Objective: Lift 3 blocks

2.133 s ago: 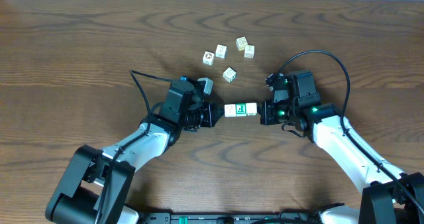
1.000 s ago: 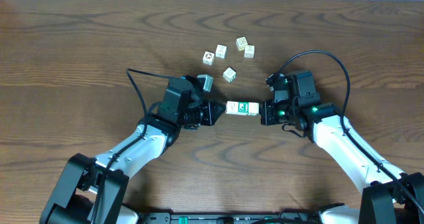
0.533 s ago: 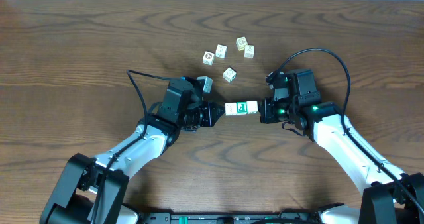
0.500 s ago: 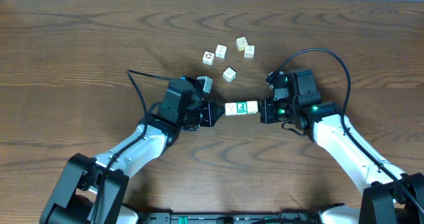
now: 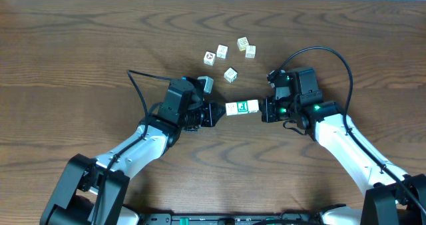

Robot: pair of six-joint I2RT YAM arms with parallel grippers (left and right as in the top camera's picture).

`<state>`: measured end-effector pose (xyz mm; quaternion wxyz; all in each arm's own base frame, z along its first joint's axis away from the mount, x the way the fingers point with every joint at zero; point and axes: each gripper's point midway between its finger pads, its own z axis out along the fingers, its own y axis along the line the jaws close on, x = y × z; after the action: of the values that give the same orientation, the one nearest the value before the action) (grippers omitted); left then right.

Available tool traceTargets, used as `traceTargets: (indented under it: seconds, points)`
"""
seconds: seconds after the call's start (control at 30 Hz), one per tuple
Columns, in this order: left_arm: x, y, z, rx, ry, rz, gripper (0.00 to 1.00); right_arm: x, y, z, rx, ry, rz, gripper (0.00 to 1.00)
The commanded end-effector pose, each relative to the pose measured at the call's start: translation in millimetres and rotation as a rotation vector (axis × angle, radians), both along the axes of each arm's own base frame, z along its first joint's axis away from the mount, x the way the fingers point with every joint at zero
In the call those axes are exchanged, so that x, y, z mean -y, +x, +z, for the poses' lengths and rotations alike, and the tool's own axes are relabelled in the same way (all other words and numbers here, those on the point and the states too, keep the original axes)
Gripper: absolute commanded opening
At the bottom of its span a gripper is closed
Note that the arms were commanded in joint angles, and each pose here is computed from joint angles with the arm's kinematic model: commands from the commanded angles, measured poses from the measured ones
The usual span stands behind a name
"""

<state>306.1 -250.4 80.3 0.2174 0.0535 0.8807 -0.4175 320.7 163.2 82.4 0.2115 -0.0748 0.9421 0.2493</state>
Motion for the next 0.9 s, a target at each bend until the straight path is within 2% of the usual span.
traceTargets:
  seconds: [0.0,0.87]
  points:
    - [28.0,-5.0,37.8,0.061,-0.1,-0.114,0.08,-42.5,-14.5,33.9,0.01,0.188,0.164,0.01]
    - [29.2,-2.8,46.1,0.087,-0.113,-0.115,0.07,-42.5,-14.3,34.4,0.01,0.188,0.164,0.01]
